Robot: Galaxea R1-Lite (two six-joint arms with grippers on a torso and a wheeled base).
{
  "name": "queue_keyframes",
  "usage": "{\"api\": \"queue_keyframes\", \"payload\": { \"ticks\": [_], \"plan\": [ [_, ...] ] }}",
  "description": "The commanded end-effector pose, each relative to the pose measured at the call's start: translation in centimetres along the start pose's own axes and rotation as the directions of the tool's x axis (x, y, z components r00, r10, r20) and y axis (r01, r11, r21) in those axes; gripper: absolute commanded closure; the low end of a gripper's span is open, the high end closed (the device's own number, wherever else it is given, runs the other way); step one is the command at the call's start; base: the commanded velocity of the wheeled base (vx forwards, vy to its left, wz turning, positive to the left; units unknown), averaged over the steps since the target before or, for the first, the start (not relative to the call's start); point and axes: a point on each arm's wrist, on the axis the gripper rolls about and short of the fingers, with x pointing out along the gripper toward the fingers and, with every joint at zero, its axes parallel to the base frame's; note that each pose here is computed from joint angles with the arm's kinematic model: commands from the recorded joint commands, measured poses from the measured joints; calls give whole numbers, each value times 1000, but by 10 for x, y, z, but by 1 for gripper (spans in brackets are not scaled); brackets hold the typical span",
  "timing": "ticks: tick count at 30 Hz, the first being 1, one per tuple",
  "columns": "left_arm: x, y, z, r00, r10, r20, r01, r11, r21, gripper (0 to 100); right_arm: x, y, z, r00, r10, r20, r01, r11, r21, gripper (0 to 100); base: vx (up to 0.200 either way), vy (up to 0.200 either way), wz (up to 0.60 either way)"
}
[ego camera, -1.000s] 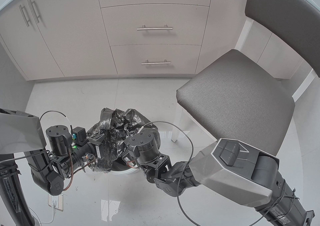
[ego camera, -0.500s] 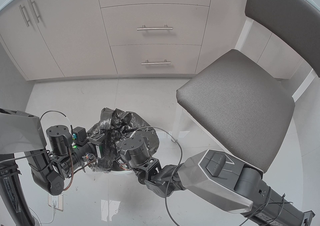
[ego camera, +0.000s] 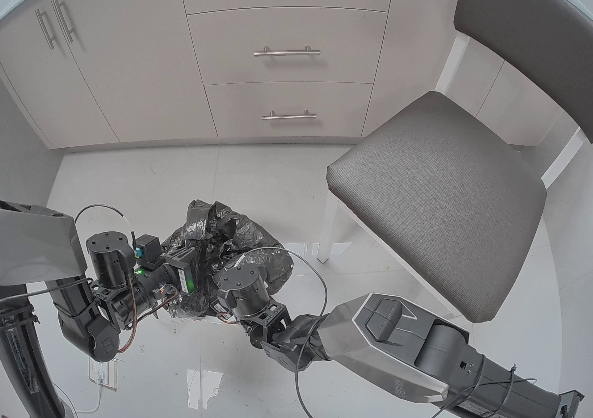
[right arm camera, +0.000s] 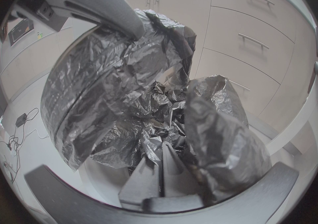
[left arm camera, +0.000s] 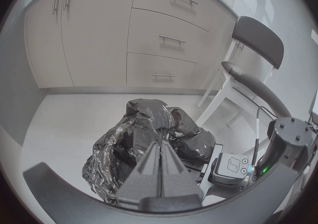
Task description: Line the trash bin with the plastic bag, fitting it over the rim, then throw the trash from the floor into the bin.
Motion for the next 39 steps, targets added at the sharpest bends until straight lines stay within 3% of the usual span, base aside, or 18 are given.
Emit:
{"api": "queue_keyframes", "payload": {
  "ticks": [1,13,14,39],
  "plan": [
    [0,-1,0,1000,-1,1,1,1000,0,100,7,6,-8,1000,0,-1,0,1000,20,100,0,0,0],
    [1,-2,-1,1000,-6,-3,6,1000,1,100,7,11,-13,998,20,-57,-17,999,37,100,0,0,0],
    [1,-2,-1,1000,-6,-3,6,1000,1,100,8,11,-14,998,20,-57,-17,999,37,0,0,0,0],
    [0,-2,-1,1000,-6,-4,6,1000,-1,100,0,22,0,999,29,-27,-28,998,48,0,0,0,0]
  ]
}}
